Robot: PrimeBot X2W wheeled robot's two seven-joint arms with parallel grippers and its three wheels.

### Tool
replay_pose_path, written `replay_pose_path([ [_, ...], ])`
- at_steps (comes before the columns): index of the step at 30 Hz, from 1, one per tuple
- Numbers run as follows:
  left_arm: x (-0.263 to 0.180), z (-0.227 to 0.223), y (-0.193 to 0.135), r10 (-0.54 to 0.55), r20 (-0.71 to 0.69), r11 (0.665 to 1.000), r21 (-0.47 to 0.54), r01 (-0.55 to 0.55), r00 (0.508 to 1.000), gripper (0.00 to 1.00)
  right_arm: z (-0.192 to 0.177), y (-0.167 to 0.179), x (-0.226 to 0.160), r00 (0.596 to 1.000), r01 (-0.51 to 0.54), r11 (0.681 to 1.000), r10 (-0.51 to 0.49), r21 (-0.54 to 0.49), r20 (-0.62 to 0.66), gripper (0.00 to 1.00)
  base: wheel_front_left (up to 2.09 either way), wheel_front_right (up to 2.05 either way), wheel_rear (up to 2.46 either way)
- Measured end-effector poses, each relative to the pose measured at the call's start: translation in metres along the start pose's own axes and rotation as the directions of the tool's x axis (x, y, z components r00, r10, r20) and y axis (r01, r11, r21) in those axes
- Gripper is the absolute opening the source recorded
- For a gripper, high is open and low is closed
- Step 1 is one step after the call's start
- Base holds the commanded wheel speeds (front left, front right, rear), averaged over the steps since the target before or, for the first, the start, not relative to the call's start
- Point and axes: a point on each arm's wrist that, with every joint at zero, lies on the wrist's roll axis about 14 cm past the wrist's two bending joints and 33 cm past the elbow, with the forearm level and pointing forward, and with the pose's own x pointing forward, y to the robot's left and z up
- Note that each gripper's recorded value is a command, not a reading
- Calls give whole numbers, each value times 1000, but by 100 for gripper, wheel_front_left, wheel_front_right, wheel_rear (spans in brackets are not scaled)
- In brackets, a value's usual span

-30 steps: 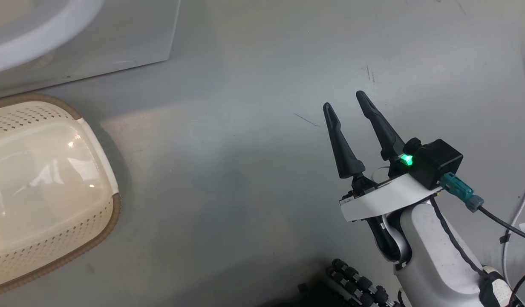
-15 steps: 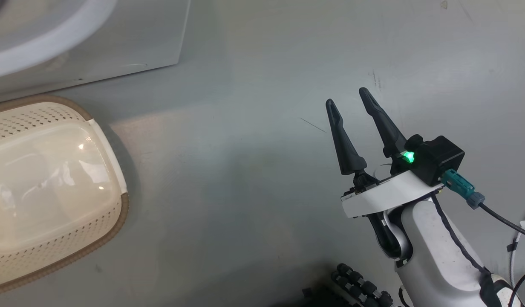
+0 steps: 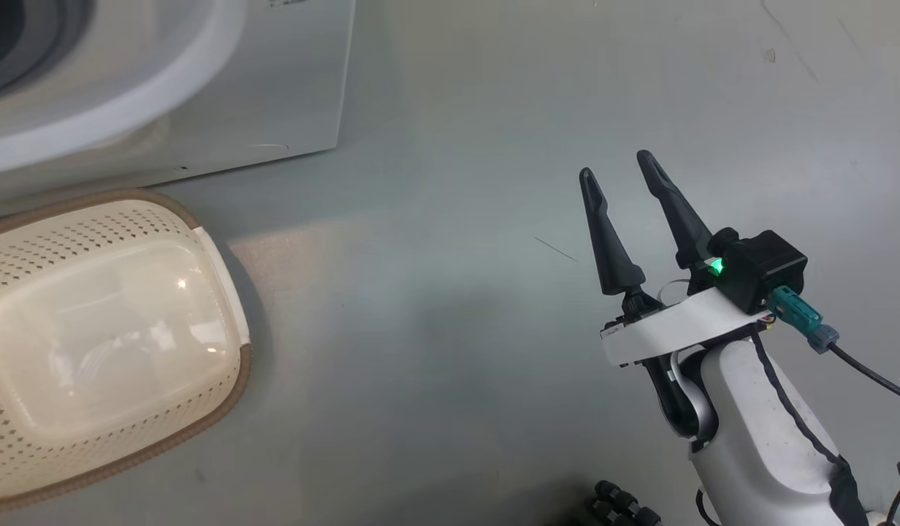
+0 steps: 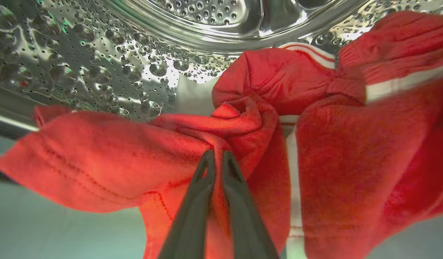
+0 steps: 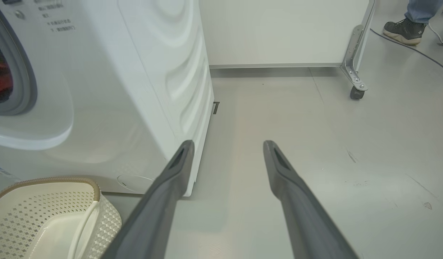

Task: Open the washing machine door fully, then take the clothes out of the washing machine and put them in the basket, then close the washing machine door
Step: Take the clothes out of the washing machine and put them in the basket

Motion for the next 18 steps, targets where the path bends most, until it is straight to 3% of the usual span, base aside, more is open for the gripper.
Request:
replay_pose_path([
  [18, -85, -1, 8, -11, 121, 995, -94, 22, 993, 0, 37, 2, -24, 996, -3, 999, 6, -33, 91, 100, 0, 0, 0],
])
